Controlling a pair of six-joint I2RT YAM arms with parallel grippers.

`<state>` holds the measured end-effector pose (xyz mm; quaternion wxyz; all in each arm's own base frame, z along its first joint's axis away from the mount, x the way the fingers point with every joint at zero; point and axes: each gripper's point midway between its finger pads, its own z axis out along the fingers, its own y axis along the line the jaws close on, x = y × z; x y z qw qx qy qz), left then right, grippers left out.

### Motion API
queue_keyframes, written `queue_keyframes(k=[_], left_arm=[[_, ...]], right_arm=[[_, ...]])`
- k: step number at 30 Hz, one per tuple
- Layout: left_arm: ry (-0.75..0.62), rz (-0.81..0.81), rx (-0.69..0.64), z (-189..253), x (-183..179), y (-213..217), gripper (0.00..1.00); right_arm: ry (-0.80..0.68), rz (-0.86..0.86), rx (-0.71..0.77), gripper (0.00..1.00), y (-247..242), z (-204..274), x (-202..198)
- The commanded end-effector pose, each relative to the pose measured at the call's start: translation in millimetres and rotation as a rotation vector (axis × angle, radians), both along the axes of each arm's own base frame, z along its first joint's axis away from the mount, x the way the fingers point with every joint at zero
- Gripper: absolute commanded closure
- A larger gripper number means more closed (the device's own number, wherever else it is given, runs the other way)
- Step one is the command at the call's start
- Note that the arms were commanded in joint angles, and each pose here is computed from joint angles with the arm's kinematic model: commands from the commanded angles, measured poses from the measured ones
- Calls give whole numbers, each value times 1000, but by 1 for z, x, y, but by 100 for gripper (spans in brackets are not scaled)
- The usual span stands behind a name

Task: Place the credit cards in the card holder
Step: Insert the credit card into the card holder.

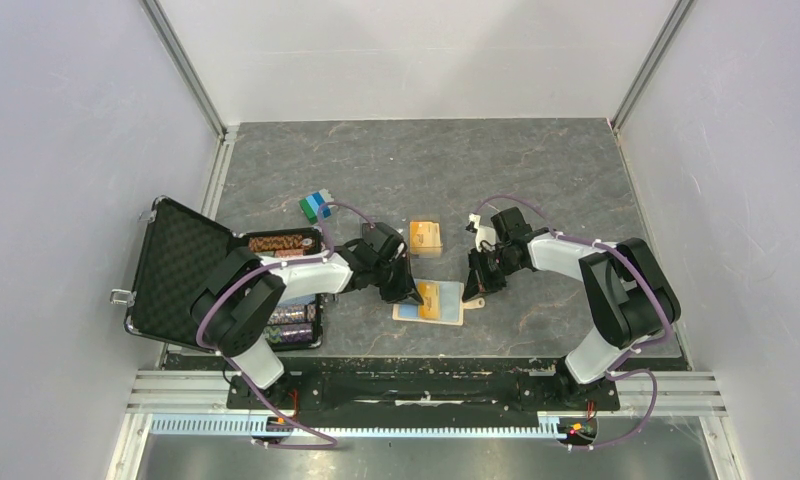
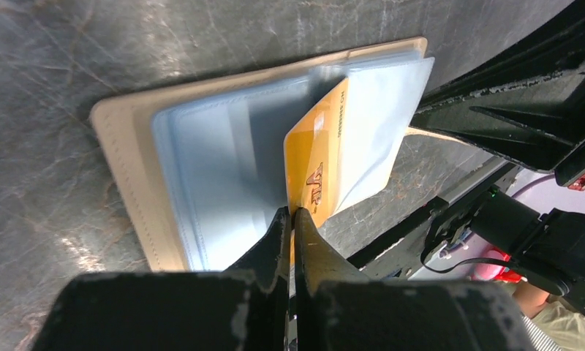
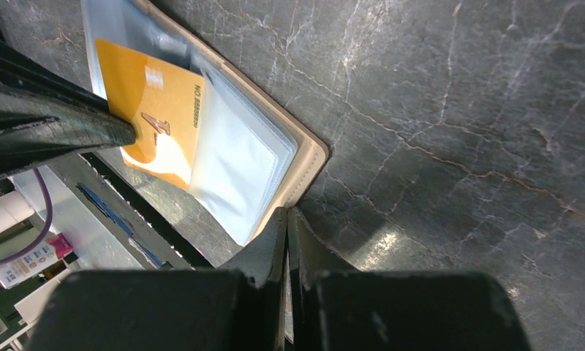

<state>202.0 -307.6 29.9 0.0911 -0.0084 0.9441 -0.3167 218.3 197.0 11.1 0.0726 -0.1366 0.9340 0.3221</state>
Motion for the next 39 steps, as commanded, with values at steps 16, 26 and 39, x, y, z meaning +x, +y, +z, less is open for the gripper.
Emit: queue_keyframes(k=[16,26,39], left_arm=[[37,-63,-28,-5,-6,-28,98],[19,-107,84,0,-6,-33,63],[12,-205,154,1,-12,-48,48]], right_arm=[[21,38,-54,100,-2,-16,-11],[18,36,-55,100,-2,-14,-10],[20,40,-54,100,-2,-15,-11]])
